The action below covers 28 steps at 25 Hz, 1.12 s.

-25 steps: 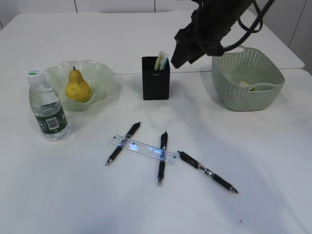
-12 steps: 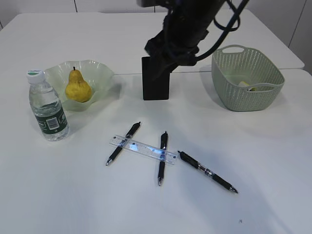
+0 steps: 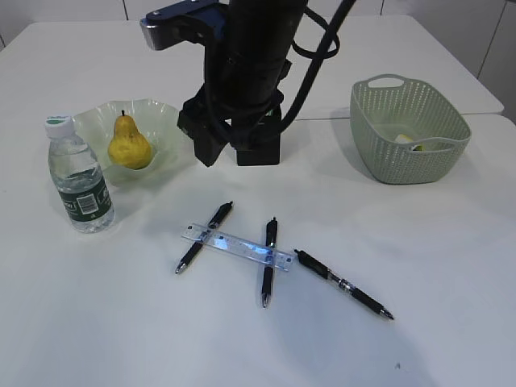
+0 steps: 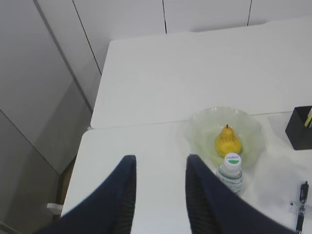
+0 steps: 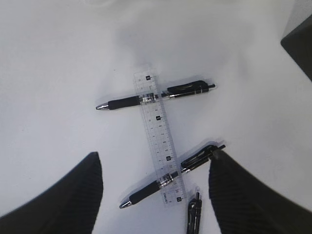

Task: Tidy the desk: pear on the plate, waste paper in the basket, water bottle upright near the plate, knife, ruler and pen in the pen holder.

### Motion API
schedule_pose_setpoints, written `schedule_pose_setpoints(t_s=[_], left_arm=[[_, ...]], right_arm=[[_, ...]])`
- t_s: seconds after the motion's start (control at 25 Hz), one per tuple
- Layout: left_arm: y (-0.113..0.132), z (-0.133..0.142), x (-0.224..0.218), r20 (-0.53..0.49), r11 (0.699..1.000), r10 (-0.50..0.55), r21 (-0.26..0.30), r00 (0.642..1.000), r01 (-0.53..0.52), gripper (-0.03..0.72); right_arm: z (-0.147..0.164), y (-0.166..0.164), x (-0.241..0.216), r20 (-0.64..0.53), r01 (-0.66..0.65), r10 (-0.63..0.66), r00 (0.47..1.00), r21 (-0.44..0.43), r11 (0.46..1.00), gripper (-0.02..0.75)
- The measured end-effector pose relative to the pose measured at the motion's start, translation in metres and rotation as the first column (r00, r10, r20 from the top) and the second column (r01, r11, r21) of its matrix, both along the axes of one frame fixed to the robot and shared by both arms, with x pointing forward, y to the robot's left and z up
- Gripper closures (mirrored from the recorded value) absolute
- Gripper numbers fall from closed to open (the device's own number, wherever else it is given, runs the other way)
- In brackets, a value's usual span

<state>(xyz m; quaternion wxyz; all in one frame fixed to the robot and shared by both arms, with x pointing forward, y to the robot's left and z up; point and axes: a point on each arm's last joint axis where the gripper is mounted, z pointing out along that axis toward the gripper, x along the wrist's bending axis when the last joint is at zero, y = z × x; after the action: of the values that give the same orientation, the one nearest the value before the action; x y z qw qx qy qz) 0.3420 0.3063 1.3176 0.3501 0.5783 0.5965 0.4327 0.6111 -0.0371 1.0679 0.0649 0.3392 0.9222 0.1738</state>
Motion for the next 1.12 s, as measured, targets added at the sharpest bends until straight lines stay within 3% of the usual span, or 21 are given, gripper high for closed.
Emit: schedule_pose_setpoints(t_s=[0.4,0.76,1.12], left_arm=[[-0.016,-0.042,0.009,-0.156,0.989,-0.107,-0.115,0.982,0.089,0.447],[-0.024,-0.11,0.032,-0.396,0.994,-0.102,-0.085,0.913,0.074,0.447],[-0.024,-0.117,0.034,-0.416,0.995,-0.093,-0.072,0.905,0.069,0.447]], right_arm=[[-0.064,-0.011,-0.017,-0.182,-0.055,0.03,0.983,-0.134,0.989,0.204],[-0.085,-0.01,-0.015,-0.208,-0.137,0.103,0.973,-0.161,0.977,0.2],[-0.125,-0.006,0.003,-0.14,-0.176,0.148,0.979,-0.217,0.96,0.144]])
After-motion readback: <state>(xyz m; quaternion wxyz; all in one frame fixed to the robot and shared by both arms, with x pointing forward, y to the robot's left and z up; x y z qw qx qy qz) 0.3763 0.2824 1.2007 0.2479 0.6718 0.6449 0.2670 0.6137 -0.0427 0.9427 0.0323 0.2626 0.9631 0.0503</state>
